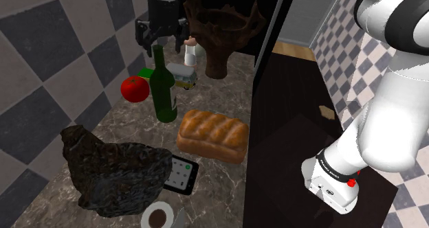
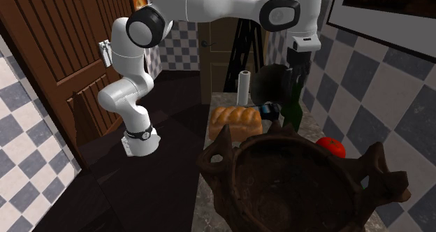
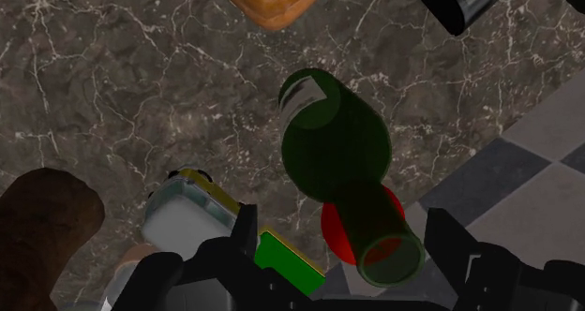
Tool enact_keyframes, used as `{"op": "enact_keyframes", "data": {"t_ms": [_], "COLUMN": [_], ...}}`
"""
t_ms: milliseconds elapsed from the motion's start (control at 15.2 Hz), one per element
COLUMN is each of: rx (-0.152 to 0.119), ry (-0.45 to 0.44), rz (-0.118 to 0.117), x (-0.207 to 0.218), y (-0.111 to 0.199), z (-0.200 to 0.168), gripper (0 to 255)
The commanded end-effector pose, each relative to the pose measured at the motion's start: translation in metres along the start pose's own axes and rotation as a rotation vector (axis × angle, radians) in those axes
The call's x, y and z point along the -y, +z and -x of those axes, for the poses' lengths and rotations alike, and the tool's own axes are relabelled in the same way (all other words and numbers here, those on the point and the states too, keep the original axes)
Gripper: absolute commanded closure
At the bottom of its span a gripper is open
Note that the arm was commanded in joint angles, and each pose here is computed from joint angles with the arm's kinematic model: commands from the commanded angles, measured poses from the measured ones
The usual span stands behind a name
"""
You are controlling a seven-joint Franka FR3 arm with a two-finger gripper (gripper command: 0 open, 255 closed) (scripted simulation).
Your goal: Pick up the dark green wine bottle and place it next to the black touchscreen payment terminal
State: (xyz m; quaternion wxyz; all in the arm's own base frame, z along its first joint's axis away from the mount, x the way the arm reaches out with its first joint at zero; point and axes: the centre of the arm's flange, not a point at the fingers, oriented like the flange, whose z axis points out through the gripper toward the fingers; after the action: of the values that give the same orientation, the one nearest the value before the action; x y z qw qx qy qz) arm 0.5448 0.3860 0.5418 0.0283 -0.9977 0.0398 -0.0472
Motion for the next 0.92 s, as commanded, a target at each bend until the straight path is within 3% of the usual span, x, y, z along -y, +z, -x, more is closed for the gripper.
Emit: {"op": "enact_keyframes", "data": {"t_ms": [0, 66, 330, 858], "rx": [0.0, 0.0, 0.0, 0.0], "ry": [0.0, 0.0, 0.0, 0.0], "rz": [0.0, 0.0, 0.0, 0.0], "x": [0.0, 0.0, 0.0, 0.0], "y": [0.0, 0.0, -0.05, -0.05], "z": [0.0, 0.0, 0.0, 0.0], "gripper": [0, 0, 0, 0]}}
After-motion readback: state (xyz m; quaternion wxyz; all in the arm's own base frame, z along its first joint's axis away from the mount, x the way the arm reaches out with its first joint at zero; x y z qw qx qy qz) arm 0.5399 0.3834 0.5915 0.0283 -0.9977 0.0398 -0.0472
